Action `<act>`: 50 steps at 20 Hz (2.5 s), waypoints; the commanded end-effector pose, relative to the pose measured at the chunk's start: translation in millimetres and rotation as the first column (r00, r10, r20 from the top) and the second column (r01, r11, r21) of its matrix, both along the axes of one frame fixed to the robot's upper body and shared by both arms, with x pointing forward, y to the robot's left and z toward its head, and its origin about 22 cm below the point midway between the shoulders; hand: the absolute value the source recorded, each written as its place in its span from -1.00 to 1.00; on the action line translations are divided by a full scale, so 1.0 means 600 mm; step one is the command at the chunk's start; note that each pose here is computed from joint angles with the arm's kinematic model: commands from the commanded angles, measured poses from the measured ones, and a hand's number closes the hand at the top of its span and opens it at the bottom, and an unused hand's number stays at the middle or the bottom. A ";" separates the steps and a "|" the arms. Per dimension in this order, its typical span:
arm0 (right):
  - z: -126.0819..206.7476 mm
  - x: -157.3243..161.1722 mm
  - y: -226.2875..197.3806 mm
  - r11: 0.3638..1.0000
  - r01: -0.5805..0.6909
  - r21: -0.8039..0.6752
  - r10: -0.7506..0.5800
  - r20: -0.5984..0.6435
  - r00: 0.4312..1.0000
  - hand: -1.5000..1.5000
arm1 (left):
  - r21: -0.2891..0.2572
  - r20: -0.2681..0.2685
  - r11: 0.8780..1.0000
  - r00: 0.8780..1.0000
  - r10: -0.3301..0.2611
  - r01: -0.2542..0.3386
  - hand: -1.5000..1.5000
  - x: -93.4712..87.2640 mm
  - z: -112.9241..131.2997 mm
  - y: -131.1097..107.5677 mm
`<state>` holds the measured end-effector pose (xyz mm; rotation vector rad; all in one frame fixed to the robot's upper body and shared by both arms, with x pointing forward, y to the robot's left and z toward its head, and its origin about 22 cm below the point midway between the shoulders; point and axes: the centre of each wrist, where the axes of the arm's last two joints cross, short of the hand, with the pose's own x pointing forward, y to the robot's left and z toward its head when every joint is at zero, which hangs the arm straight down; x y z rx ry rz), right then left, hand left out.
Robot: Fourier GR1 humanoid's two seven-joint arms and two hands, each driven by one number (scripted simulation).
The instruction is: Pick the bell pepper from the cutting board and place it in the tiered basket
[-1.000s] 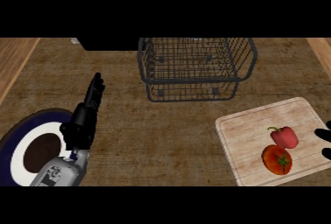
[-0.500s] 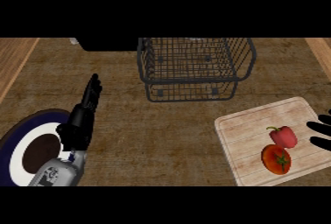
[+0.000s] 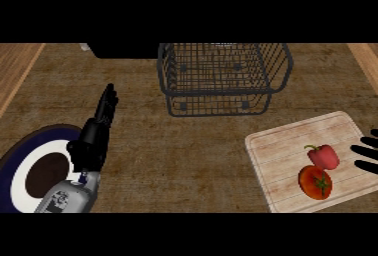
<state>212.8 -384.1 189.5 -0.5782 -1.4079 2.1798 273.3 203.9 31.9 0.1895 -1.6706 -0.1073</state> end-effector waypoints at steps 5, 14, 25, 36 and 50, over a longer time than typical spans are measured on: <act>-0.044 0.009 -0.027 0.996 -0.085 -0.010 0.085 0.028 0.996 -1.00 | -0.009 -0.002 1.000 1.000 0.015 -0.015 0.00 -0.003 -0.005 -0.012; -0.062 0.038 -0.018 1.000 0.019 0.003 -0.019 0.057 0.998 -1.00 | 0.001 -0.013 1.000 1.000 -0.001 0.001 0.00 0.006 -0.002 -0.018; -0.108 0.099 -0.027 1.000 -0.015 0.021 0.016 -0.033 0.999 -1.00 | 0.010 -0.007 1.000 1.000 -0.003 0.003 0.00 0.003 0.012 -0.024; -0.132 0.075 -0.024 1.000 -0.019 -0.006 0.018 -0.059 0.998 -1.00 | 0.006 -0.005 1.000 1.000 0.010 -0.010 0.00 -0.013 -0.023 0.002; -0.186 0.111 0.017 0.999 0.011 -0.039 -0.014 -0.076 0.997 -1.00 | 0.004 -0.015 1.000 1.000 0.007 -0.007 0.00 0.002 0.002 -0.003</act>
